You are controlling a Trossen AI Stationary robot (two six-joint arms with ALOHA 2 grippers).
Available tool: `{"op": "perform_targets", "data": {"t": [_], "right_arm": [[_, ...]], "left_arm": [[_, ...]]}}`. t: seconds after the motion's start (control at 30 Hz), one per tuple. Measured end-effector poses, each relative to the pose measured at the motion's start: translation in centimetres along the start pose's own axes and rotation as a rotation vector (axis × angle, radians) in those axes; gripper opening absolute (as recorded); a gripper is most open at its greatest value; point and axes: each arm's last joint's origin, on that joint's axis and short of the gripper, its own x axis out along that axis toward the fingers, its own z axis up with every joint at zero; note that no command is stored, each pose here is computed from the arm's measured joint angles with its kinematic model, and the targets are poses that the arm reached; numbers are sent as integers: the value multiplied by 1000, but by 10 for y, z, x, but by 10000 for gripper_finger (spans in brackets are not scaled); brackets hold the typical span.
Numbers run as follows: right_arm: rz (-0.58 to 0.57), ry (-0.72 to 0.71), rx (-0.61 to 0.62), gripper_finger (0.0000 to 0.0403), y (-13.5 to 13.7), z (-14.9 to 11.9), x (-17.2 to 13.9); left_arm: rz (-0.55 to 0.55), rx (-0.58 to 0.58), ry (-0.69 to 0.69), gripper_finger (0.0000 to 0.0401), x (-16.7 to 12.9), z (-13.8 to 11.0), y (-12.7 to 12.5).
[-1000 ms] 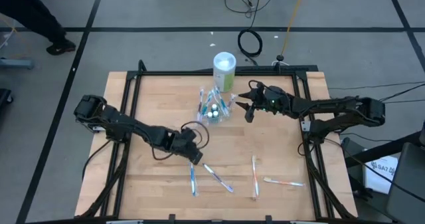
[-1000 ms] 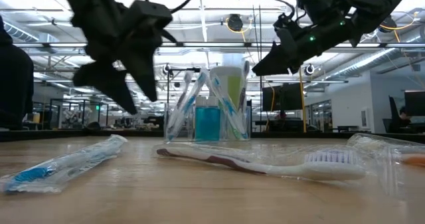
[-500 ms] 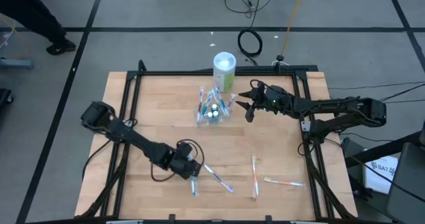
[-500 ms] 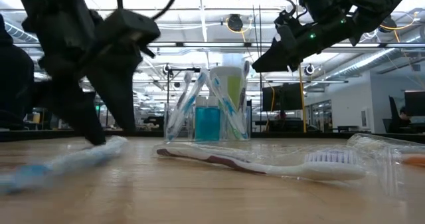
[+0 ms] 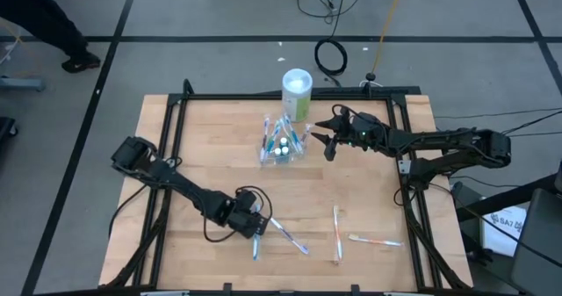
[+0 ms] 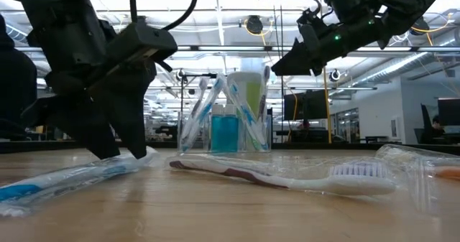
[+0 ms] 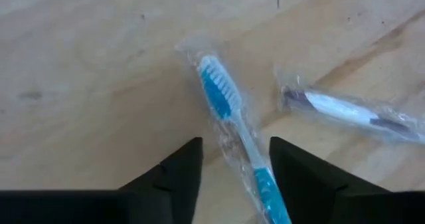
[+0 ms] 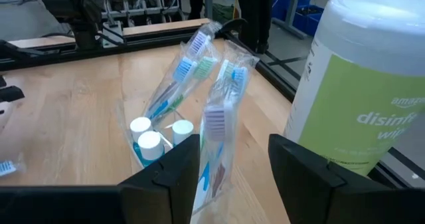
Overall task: Pick & Place toothbrushing station
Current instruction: Put the blue toothbrush into the transparent organizer
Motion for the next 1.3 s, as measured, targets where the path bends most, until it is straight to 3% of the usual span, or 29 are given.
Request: {"op": "perform_targets", "data": {"t": [0.2,0.53,0.7,0.9,1.0,1.17,1.3], "right_arm": [[0,-18,1,172,0,2,0],[0,-18,1,171,0,2,0],[0,-18,1,171,0,2,0],[0,-18,1,170,0,2,0],[1,-18,1,169,0,2,0],[1,-17,1,171,0,2,0],[1,-17,1,171,0,2,0]], "left_arm": [[13,-9,-14,108,2,6,1],[22,5,-26,19,4,10,3],[11,67,-92,12,-5,14,2],[-94,150,-320,4,-52,32,-7],[-106,202,-530,8,-80,44,-8],[13,300,-864,4,-113,62,-4],[96,301,-1029,7,-129,81,-5]]}}
